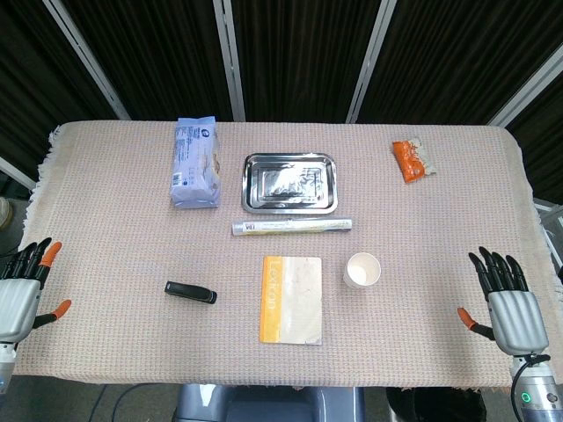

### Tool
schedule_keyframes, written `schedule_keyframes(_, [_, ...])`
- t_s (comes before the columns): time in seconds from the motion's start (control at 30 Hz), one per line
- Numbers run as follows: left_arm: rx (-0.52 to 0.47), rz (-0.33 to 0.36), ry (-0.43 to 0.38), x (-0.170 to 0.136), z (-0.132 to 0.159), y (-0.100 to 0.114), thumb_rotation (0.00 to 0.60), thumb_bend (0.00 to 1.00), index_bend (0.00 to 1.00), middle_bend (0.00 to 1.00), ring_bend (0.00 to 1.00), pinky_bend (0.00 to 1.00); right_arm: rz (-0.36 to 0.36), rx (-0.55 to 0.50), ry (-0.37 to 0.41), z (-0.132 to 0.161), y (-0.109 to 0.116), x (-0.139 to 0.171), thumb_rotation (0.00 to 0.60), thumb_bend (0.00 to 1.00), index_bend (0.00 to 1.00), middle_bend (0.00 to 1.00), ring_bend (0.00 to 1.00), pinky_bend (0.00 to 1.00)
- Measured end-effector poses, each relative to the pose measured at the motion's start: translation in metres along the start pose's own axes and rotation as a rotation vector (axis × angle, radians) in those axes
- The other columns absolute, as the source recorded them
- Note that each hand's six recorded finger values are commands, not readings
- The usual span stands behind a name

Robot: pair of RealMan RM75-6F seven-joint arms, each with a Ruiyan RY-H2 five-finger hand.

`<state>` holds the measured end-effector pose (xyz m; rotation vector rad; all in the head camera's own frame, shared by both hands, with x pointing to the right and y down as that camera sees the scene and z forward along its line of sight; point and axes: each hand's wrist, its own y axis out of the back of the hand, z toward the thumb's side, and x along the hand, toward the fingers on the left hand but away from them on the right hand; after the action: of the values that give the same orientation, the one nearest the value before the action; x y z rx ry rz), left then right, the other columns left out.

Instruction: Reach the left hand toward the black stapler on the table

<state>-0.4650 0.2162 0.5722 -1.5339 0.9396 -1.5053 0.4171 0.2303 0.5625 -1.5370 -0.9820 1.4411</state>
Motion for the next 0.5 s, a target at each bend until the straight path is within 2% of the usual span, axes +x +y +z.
schedule_keyframes(0.27, [0.003, -0.007, -0.010, 0.002, 0.003, -0.005, 0.600, 0.19, 0.00, 0.00, 0.00, 0.14, -0.006, -0.009, -0.003, -0.002, 0.001, -0.002, 0.527, 0.20, 0.00, 0.00, 0.00, 0.00])
schedule_keyframes(0.37, [0.006, -0.020, -0.027, 0.004, 0.009, -0.010, 0.600, 0.19, 0.00, 0.05, 0.02, 0.17, -0.008, -0.017, 0.003, -0.001, 0.002, -0.004, 0.521, 0.20, 0.00, 0.00, 0.00, 0.00])
schedule_keyframes(0.5, [0.010, -0.020, -0.085, 0.011, 0.025, -0.017, 0.600, 0.19, 0.02, 0.13, 0.09, 0.25, -0.005, -0.022, 0.018, 0.002, 0.002, -0.004, 0.531, 0.20, 0.00, 0.00, 0.00, 0.00])
